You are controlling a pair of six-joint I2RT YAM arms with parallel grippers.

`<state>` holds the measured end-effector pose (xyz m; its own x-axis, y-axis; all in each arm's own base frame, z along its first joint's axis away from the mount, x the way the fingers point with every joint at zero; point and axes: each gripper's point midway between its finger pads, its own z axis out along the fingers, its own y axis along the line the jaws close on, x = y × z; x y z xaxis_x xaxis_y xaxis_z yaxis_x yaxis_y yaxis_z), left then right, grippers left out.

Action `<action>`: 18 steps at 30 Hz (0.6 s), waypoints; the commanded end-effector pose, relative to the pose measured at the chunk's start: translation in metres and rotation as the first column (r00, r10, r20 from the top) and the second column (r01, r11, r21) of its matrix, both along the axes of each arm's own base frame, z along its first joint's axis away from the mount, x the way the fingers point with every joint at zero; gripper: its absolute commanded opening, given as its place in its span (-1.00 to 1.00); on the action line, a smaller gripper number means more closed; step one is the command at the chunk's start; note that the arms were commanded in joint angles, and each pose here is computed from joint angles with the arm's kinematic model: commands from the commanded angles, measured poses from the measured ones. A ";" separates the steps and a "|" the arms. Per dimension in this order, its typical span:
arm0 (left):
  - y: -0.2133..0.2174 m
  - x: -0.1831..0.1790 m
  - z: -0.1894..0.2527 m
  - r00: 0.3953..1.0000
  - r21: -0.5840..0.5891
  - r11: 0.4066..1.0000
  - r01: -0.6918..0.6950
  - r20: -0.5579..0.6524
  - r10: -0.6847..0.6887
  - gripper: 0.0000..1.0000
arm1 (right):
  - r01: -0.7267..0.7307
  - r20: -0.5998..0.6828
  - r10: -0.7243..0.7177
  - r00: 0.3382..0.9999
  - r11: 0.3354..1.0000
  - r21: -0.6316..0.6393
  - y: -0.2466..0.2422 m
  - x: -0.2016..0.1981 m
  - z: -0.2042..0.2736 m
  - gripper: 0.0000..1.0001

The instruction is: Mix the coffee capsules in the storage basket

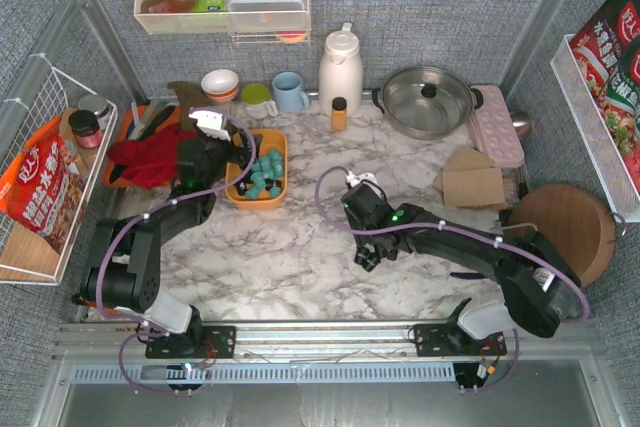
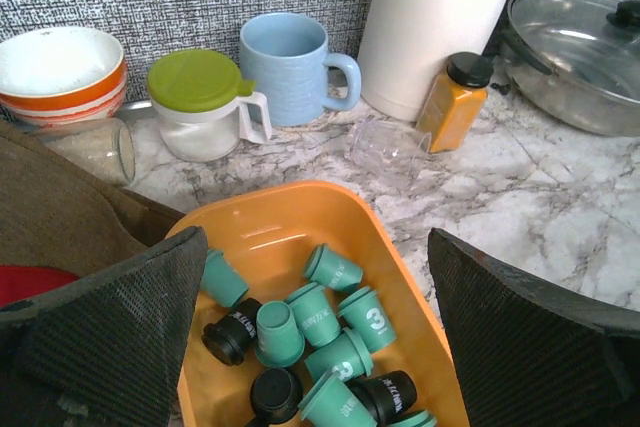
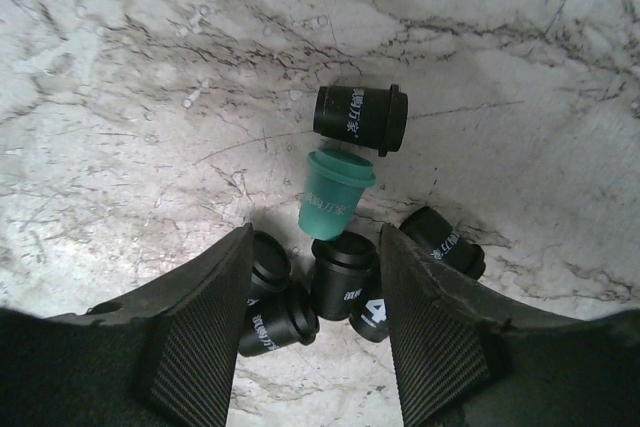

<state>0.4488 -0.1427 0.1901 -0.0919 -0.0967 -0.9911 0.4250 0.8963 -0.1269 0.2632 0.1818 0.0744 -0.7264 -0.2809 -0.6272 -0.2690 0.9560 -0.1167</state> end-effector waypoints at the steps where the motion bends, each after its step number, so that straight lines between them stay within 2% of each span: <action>1: 0.000 0.000 0.009 1.000 -0.051 0.999 -0.010 -0.009 0.010 0.98 | 0.054 -0.001 -0.054 0.999 0.999 0.000 0.000 0.007 -0.015 0.08; 12: -0.010 -0.003 0.009 0.999 -0.072 0.997 0.015 -0.034 -0.018 0.98 | 0.100 -0.015 -0.101 0.995 0.995 -0.022 -0.010 0.015 -0.050 -0.11; 16: -0.027 -0.010 0.005 0.997 -0.038 0.997 0.066 -0.025 -0.067 0.98 | 0.101 -0.018 -0.101 0.995 0.995 -0.005 -0.010 0.017 -0.054 -0.21; 18: -0.040 -0.017 0.002 0.994 -0.001 0.994 0.112 -0.015 -0.112 0.98 | 0.103 -0.012 -0.103 0.995 0.995 0.003 -0.010 0.017 -0.051 -0.32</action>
